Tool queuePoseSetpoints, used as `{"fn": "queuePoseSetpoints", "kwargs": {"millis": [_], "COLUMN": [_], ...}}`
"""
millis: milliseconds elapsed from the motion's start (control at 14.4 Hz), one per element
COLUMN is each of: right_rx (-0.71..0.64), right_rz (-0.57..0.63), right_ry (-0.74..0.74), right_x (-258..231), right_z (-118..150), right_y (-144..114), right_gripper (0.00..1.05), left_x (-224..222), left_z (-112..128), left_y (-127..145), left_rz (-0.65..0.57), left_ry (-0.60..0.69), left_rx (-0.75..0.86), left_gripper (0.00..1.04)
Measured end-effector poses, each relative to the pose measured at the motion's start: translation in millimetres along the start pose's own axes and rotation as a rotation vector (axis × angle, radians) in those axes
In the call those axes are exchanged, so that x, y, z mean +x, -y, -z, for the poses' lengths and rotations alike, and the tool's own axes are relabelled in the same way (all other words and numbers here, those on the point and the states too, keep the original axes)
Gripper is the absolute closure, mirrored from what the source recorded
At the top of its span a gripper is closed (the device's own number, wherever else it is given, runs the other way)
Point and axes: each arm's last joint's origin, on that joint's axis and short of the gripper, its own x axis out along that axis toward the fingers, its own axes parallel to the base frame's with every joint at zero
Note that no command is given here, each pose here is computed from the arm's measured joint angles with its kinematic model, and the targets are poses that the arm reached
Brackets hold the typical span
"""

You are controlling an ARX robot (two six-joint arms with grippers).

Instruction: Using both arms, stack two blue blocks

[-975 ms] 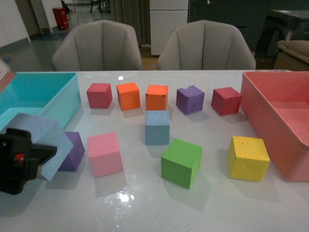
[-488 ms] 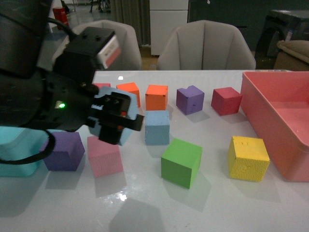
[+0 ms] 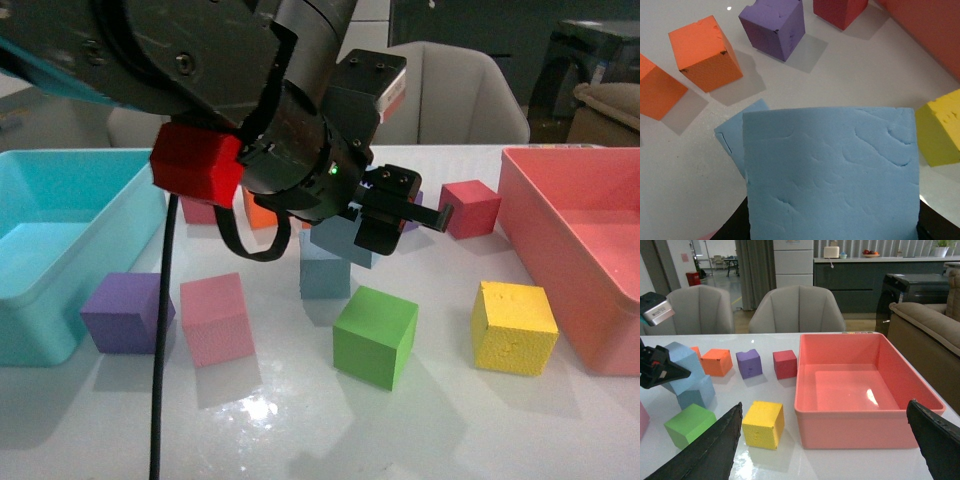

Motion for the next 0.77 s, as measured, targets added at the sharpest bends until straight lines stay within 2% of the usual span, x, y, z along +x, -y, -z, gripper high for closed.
{"fn": "queuePoseSetpoints", "kwargs": {"millis": [279,418,766], "right_rx": [0.0,0.0,0.0], "right_rz": [0.0,0.0,0.0], "right_ry": [0.0,0.0,0.0], "right_x": [0,0,0], "right_z": [0,0,0], "right_y": [0,0,0], "right_gripper": [0.06,0.06,0.06], "left_x": [37,59,66], "left_z": [-8,-9,-10], "left_y": [-10,-31,-52], "left_rz": [-0.051,-0.091,-0.093], "left_ry": [-0.06,-0.106,-0.117], "left_rx": [-0.006,-0.055,-0.152], "left_gripper": [0.55,0.55,0.55]}}
